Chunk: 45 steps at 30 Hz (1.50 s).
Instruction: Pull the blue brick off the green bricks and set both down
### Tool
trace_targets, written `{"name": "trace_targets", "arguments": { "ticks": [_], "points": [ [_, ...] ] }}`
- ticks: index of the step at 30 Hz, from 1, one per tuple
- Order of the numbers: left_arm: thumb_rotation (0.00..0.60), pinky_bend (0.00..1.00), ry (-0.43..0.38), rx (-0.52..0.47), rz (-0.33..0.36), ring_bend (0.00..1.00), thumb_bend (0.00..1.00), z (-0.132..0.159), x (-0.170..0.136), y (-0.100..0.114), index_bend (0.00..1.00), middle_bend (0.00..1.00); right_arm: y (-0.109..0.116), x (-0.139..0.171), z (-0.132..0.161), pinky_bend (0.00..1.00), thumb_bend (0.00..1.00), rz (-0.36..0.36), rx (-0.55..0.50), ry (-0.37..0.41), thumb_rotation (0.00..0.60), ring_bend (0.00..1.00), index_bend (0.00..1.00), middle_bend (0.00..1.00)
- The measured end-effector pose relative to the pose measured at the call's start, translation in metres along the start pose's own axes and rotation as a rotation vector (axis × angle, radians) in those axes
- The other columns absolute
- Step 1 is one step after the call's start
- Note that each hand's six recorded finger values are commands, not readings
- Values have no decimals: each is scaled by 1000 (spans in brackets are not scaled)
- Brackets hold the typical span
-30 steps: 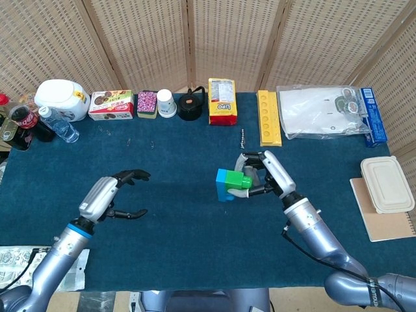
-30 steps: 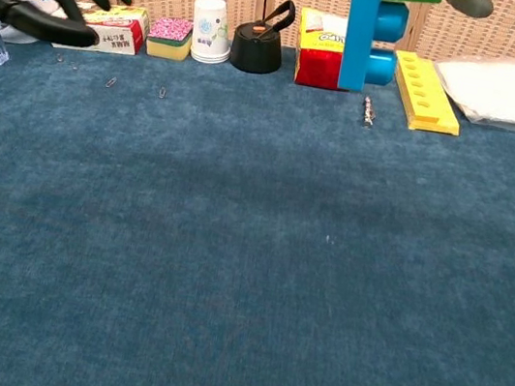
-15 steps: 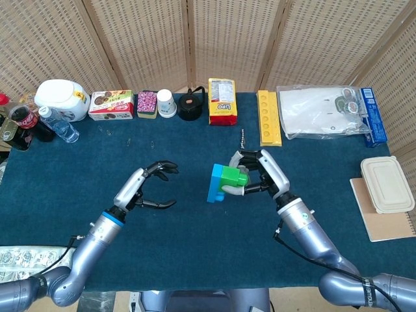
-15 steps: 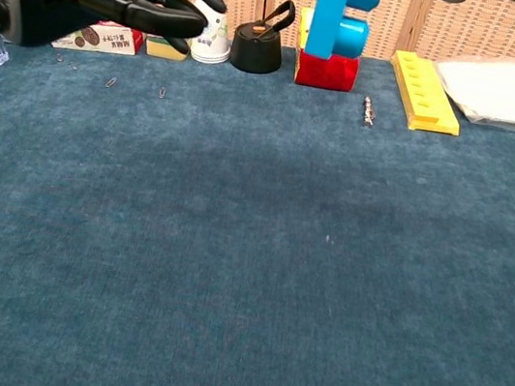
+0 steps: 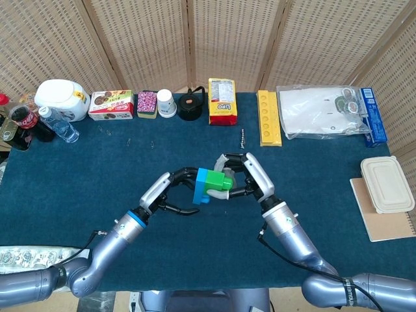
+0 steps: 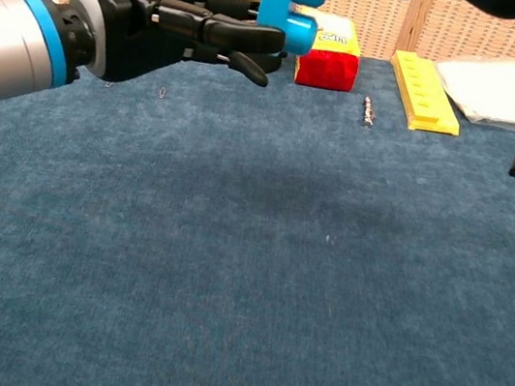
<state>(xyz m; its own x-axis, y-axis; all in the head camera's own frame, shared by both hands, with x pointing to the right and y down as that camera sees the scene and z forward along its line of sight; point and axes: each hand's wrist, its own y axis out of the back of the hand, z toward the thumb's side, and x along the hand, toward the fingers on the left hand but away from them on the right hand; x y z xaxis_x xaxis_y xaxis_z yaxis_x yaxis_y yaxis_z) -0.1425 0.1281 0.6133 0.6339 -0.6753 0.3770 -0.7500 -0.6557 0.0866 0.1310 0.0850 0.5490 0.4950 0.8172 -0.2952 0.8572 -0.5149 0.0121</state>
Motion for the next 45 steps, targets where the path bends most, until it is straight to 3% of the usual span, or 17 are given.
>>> {"name": "trace_targets", "arguments": {
  "ticks": [4,9,17,23,36,45],
  "points": [
    [567,380,4,-26,-25,281,168,1,6,-7,276,354,-7,-1,0,786,104,13,2,5,600,781,785,725],
    [570,410,10,-51,-40,284,291,2,12,-13,288,354,-10,-3,0,786,104,18,2,4,600,782,785,725],
    [589,463,35,-91,-51,364,358,0,20,-20,492,395,-9,-4,-2,786,104,20,3,1,600,783,786,726],
    [594,495,56,-94,-57,424,381,-2,24,-22,602,462,-6,-4,-2,786,104,21,15,3,600,783,788,727],
    [600,542,52,-72,-59,440,385,1,29,-25,617,484,-14,-2,-1,788,105,55,63,23,600,786,792,730],
    [600,578,30,-70,-39,493,389,6,31,-24,693,542,-16,1,1,789,105,64,77,27,600,786,794,731]
  ]
}}
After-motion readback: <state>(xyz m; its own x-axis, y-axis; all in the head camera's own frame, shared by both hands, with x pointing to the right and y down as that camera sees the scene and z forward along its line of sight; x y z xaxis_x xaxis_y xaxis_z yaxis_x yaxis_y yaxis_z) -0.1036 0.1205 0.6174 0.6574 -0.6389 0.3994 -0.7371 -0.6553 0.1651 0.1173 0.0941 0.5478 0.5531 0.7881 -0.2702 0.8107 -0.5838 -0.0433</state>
